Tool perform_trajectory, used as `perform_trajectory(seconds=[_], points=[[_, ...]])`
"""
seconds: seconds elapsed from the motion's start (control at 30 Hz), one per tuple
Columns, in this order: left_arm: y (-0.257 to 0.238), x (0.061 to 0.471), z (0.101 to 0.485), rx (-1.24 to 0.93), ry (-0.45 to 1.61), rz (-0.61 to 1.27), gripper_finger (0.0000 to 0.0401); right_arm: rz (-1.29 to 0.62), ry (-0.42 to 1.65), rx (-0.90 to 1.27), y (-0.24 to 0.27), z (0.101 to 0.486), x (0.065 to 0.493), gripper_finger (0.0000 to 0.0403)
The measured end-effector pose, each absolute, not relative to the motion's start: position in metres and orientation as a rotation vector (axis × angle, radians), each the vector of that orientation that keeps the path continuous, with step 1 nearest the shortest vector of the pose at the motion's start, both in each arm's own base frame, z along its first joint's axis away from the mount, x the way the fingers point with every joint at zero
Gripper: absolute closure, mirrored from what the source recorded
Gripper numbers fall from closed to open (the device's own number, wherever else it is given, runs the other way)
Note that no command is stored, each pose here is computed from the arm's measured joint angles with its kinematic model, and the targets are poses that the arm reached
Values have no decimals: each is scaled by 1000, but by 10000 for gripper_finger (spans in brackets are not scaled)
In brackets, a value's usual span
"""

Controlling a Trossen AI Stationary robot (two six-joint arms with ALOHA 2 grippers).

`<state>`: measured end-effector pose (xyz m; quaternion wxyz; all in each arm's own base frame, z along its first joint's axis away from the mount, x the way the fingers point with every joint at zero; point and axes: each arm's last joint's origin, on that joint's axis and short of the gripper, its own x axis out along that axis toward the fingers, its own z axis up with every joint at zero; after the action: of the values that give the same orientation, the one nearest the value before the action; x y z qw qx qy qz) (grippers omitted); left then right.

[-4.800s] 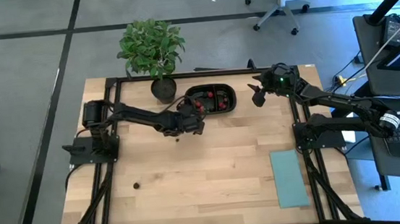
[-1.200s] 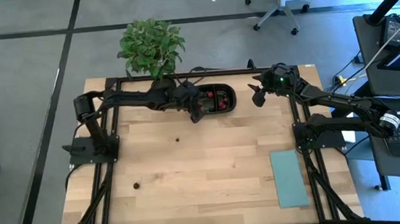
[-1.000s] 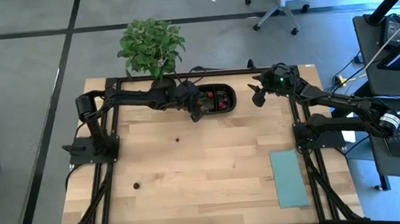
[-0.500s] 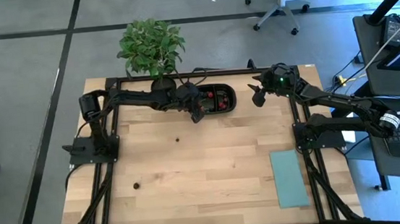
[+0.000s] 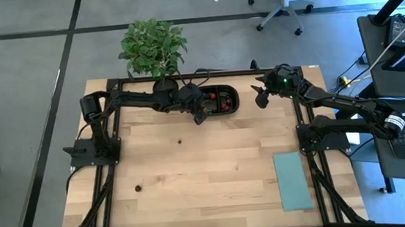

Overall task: Pick and placing Produce into tupperware
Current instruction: Put the strawberry into the black container, then put the blueberry into the black container

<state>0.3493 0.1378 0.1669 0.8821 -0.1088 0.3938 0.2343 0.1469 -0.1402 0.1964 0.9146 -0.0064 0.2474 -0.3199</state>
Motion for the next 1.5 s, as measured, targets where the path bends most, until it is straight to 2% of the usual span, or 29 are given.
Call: perform_trajectory(seconds=[0.7,0.83,1.17,1.3,1.5], points=[[137,349,167,-226,819,486,229,-659,509,-13,-140,196,147,207],[133,349,177,-220,793,465,228,-659,509,-13,-140,196,147,207],[81,339,233,22,742,269,228,-659,509,-13,-140,196,147,207],[58,326,247,-15,782,232,228,-658,510,-13,-140,196,147,207],[33,304,244,-114,980,227,228,-658,510,-13,-140,196,147,207]])
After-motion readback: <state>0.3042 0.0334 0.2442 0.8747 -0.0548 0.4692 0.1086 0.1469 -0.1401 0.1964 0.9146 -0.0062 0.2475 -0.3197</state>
